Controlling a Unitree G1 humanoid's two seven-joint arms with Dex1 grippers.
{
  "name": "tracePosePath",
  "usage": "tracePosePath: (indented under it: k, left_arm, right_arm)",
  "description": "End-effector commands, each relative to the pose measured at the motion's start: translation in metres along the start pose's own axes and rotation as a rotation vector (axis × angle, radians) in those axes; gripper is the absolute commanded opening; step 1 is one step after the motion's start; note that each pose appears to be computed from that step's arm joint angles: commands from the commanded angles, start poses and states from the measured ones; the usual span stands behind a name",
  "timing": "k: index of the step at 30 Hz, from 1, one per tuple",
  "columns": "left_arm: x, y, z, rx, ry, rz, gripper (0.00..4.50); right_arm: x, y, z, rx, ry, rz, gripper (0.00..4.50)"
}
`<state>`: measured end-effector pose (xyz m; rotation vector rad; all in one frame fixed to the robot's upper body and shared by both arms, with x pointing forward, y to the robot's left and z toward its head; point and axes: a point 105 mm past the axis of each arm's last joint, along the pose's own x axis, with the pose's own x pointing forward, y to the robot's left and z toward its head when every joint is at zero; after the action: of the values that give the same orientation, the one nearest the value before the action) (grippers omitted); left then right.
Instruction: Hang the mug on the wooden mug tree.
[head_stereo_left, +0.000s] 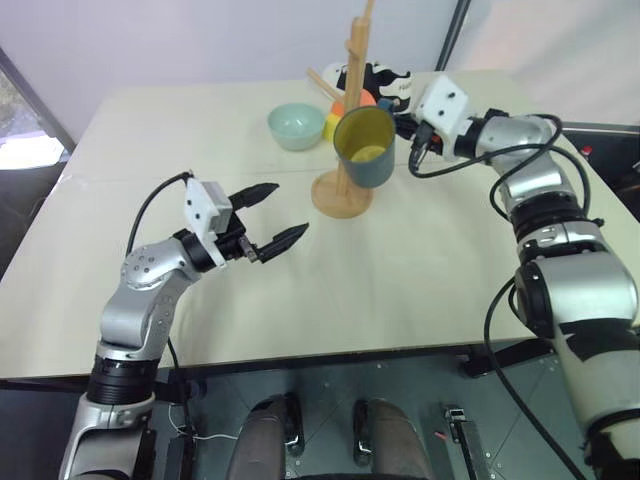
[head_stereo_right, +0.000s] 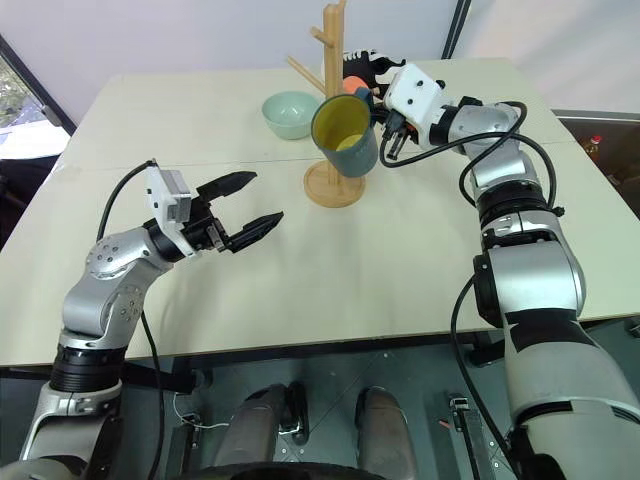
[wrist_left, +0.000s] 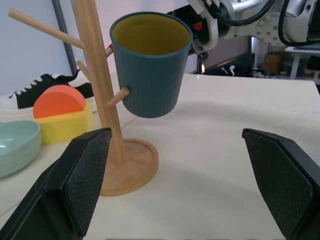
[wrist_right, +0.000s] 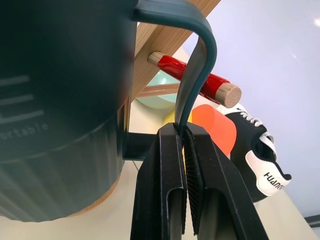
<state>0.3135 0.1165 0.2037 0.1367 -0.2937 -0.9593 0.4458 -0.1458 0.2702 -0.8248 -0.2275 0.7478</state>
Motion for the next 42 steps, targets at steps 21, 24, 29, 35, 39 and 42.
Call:
tracePosePath:
  k: [21, 24, 29, 35, 39, 42]
  left_arm:
    - [0.004, 0.0, 0.011, 0.02, -0.04, -0.012, 4.5]
    - [0.003, -0.001, 0.011, 0.018, -0.04, -0.01, 4.5]
    - [0.003, -0.001, 0.011, 0.019, -0.042, -0.005, 4.5]
    - [0.002, -0.002, 0.012, 0.021, -0.045, -0.001, 4.5]
    - [0.001, -0.002, 0.012, 0.021, -0.043, 0.002, 4.5]
    - [0.001, -0.002, 0.012, 0.021, -0.041, 0.003, 4.5]
  right_arm:
    - [-0.029, -0.036, 0.013, -0.039, -0.036, -0.108, 0.05]
    - [-0.022, -0.037, 0.017, -0.034, -0.035, -0.118, 0.05]
    - [-0.008, -0.033, 0.022, -0.034, -0.025, -0.1, 0.05]
    - [0.005, -0.026, 0.021, -0.03, 0.003, -0.092, 0.05]
    - [0.009, -0.022, 0.021, -0.025, 0.003, -0.076, 0.05]
    - [0.01, -0.018, 0.021, -0.023, 0.001, -0.052, 0.05]
